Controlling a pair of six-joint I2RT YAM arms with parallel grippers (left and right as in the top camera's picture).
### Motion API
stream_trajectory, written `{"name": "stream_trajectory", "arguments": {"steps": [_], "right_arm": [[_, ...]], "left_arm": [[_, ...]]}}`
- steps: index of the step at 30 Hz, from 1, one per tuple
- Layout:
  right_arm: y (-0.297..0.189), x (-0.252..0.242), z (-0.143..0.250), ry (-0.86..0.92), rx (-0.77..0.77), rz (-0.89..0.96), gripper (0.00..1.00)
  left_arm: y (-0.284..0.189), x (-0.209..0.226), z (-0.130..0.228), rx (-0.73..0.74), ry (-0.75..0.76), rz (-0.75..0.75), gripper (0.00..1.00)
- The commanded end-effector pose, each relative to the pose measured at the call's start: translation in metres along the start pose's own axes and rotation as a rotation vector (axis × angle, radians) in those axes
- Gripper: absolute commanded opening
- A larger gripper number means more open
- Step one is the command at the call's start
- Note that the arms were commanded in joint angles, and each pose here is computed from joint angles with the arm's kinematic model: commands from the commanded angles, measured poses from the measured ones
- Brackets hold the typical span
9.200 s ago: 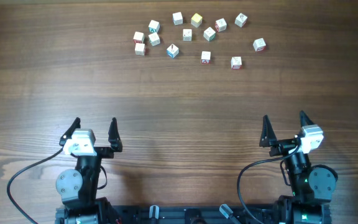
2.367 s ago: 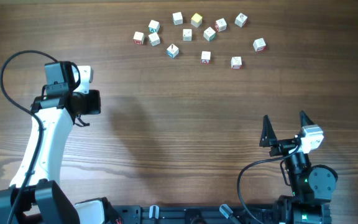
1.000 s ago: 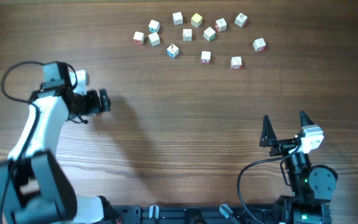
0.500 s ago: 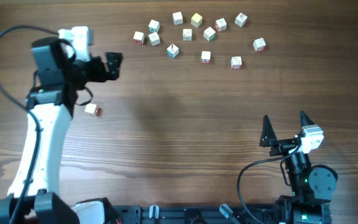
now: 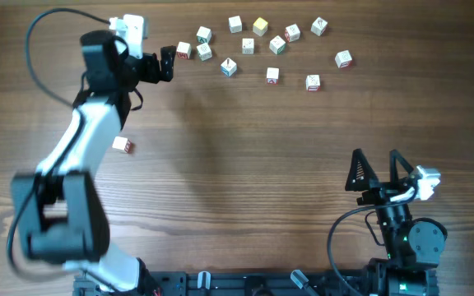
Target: Form a horizontal line
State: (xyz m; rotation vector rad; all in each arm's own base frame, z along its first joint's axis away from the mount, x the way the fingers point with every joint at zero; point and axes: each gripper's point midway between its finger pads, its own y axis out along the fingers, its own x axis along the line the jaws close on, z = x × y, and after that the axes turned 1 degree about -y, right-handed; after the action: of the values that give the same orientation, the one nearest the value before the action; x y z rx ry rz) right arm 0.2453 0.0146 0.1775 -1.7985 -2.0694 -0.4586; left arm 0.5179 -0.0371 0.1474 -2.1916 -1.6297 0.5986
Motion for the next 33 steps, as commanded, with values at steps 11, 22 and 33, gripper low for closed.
{"name": "stream_trajectory", "arguments": {"steps": [11, 22, 33], "right_arm": [[0.000, -0.004, -0.004, 0.571, -0.026, 0.018, 1.00], [0.002, -0.011, 0.006, 0.574, 0.006, 0.058, 1.00], [0.007, -0.029, 0.038, 0.614, 0.120, 0.164, 0.99]], "left_arm": [[0.119, -0.001, 0.031, 0.188, -0.012, 0.025, 1.00], [0.146, 0.001, 0.087, 0.279, -0.034, 0.032, 0.92], [0.147, 0.002, 0.080, 0.254, -0.028, 0.030, 0.29]]}}
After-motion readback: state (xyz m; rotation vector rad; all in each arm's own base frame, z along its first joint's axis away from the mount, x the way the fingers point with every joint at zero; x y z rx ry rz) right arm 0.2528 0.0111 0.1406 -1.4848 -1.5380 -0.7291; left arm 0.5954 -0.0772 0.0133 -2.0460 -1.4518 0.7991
